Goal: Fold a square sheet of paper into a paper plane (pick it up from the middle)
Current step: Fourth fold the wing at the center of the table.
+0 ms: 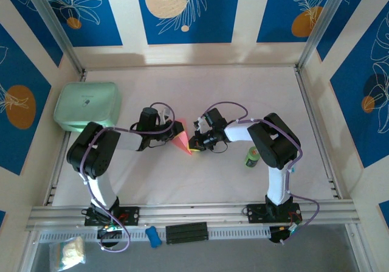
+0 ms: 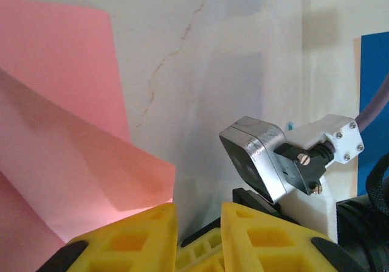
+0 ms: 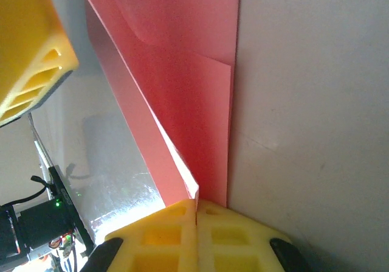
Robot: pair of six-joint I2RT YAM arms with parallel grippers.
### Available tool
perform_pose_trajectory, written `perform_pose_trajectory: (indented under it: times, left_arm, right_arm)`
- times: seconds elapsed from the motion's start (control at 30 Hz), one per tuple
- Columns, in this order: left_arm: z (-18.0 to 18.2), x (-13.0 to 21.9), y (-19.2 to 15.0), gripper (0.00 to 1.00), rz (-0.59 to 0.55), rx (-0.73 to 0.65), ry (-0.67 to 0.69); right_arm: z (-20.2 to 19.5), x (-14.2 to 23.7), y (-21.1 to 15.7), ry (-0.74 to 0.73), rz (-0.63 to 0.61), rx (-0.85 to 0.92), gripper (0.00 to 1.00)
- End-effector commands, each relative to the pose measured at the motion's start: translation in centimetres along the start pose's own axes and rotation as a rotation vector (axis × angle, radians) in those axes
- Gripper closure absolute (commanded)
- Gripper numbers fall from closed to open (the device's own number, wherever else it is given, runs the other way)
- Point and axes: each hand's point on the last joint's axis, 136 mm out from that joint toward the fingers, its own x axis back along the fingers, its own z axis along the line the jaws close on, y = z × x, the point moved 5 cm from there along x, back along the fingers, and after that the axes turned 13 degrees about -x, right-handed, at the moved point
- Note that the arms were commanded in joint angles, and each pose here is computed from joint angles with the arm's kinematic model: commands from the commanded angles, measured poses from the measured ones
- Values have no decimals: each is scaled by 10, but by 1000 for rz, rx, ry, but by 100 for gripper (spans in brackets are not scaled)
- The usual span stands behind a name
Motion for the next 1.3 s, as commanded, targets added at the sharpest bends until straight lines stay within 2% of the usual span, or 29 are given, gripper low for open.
perform_pose_trajectory:
  times: [0.0,0.23,0.83,1.27]
  left_arm:
    - [6,4,-5,76,2,-7,9]
    - [14,-2,-9,83,15,13,22]
    - [12,-18,-8,84,49,7,7]
    - [14,-23,-8,83,57,10,3]
  right_arm:
    - [-43,-7,-5,-136,3,-102,100]
    - [-43,-7,-4,-135,3,-102,100]
    - [-48,-9,-5,-155,15,-101,96]
    - [-53,-10,-5,-175,10,-98,98]
